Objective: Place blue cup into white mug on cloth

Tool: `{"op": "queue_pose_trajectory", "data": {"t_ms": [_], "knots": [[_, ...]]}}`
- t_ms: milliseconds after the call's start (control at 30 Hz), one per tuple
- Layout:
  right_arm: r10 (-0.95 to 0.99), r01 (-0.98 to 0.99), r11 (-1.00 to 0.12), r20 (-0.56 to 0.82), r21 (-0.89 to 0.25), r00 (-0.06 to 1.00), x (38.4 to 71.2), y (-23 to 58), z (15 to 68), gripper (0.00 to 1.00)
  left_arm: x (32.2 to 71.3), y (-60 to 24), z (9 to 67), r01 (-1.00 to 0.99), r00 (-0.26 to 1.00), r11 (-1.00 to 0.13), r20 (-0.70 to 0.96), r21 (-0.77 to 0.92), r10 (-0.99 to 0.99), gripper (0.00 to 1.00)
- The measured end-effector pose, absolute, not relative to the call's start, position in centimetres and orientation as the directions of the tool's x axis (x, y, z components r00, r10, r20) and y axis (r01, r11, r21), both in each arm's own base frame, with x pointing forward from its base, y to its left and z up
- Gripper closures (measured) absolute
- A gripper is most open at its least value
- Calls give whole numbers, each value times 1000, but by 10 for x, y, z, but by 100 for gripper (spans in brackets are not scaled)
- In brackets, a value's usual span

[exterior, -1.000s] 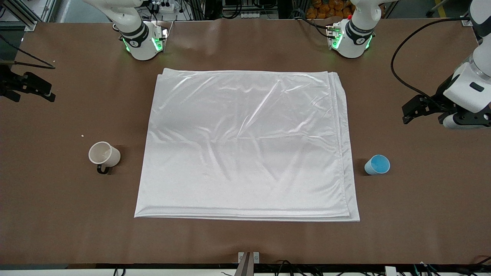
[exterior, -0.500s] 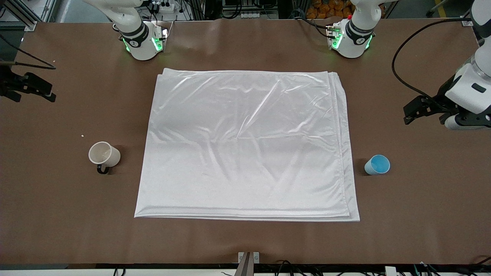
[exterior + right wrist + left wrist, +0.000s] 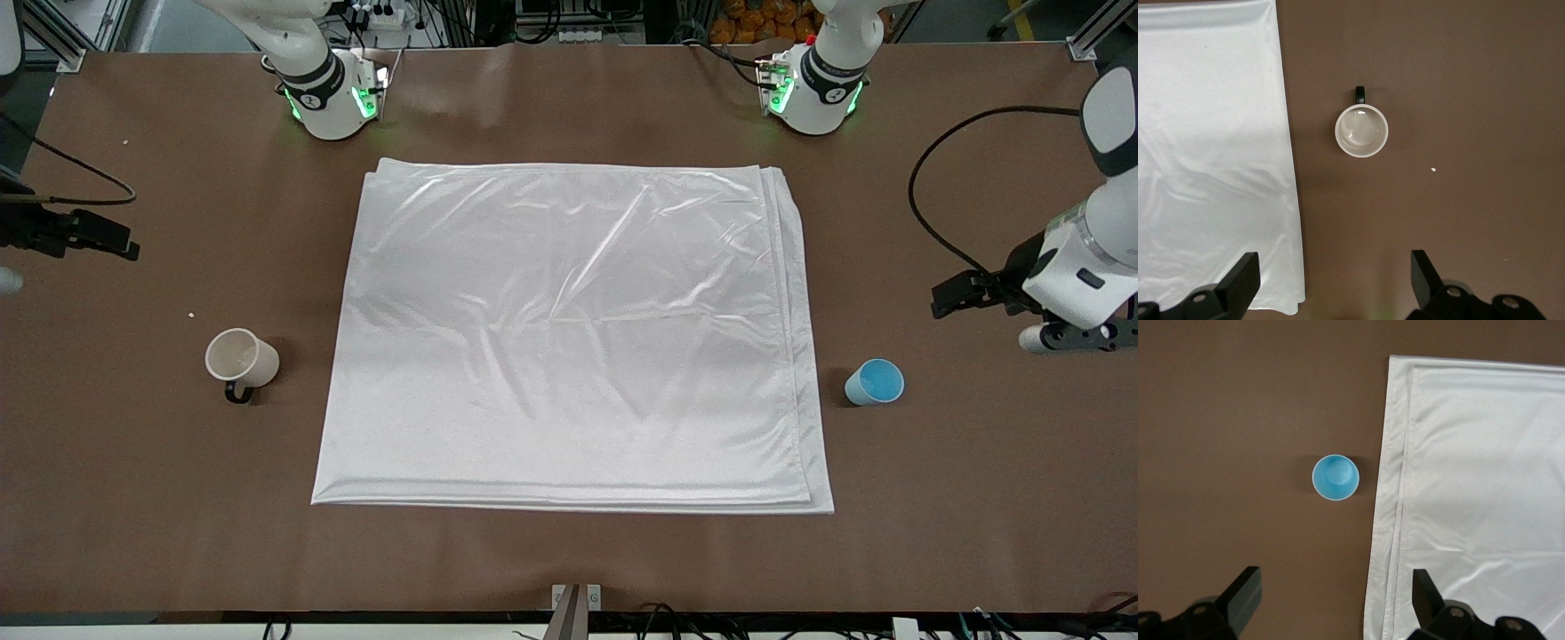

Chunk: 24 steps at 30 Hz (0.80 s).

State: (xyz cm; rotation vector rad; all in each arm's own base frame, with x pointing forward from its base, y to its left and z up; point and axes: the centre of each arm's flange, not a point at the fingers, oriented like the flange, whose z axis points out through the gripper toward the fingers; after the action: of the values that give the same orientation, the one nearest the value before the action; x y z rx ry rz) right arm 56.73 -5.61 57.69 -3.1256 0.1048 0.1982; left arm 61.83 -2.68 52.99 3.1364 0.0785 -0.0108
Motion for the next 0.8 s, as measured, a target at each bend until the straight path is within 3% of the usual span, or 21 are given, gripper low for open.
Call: {"op": "queue_pose_trajectory", "data": {"t_ms": [300,800], "knots": [[-87,-93,-996,-235,-14,968,591,-75,507,0,630,-2,450,53,998,-998,20,24,54,0],[-98,-98,-995,-302,15,948,616,-94,435,0,628,-4,395,30,998,-1000,61,7,30,0]]}}
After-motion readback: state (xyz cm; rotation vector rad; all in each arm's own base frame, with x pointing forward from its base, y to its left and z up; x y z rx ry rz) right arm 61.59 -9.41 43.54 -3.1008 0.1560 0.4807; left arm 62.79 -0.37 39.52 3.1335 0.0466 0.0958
